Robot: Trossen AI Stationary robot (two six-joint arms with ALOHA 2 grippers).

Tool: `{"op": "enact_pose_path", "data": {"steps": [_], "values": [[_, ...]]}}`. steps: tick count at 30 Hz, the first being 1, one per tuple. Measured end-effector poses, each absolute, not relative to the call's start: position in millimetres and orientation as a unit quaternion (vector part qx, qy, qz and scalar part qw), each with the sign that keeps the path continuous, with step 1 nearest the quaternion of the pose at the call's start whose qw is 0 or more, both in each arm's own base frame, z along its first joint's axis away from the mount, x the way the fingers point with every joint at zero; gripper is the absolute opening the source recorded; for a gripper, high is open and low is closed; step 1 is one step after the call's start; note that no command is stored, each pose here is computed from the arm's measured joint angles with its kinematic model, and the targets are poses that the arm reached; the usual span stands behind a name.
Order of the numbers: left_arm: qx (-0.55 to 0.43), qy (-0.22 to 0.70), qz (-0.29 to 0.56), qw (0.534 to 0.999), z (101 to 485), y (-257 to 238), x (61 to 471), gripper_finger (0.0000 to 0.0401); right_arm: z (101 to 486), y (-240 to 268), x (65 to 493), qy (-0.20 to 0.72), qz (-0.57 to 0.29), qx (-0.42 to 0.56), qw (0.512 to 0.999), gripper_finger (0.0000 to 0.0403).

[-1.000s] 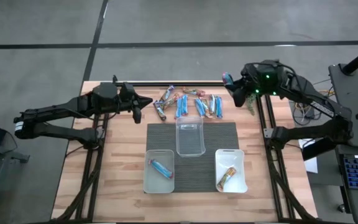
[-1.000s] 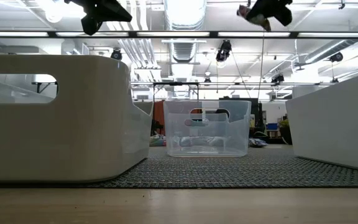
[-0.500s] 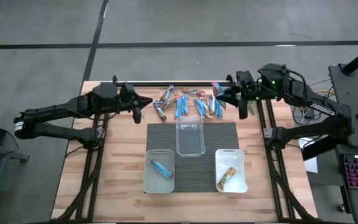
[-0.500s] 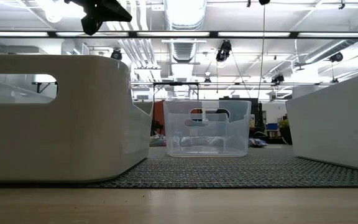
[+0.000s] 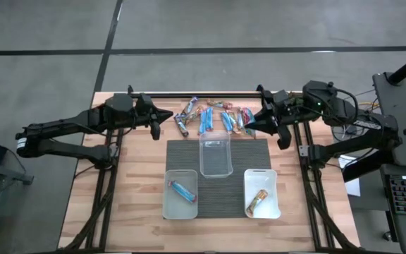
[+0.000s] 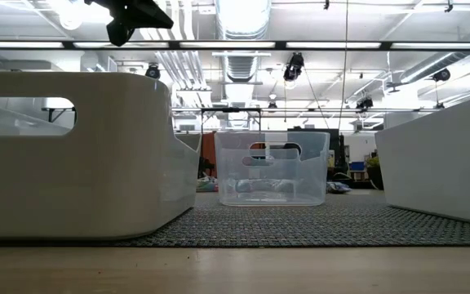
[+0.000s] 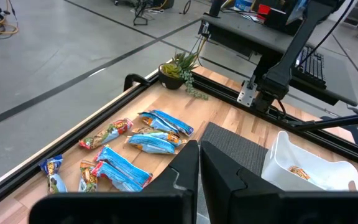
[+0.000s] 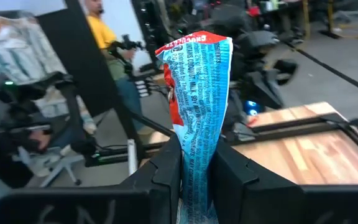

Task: Pick and place Granola Bars by type
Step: Put the red granola bar into the gray bin

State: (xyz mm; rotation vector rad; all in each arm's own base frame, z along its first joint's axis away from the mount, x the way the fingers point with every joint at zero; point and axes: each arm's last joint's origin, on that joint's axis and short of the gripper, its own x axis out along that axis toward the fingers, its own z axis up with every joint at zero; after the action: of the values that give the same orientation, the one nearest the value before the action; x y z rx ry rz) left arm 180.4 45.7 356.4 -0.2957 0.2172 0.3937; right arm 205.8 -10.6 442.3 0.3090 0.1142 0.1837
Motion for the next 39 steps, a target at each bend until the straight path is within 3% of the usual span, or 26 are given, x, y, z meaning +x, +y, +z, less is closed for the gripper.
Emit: {"op": "enact_pose_path", "data": {"steps": [24, 39], "values": [[-0.146, 0.108, 0.192, 0.964, 356.3, 45.6, 180.5, 0.0, 454.2, 13.0, 209.1, 0.004, 0.156, 0.162, 0.974, 0.0059], [-0.149, 0.097, 0.062, 0.982, 366.4, 33.7, 162.5, 0.0, 446.9, 13.7, 245.4, 0.043, 0.15, 0.179, 0.972, 0.0059]]}}
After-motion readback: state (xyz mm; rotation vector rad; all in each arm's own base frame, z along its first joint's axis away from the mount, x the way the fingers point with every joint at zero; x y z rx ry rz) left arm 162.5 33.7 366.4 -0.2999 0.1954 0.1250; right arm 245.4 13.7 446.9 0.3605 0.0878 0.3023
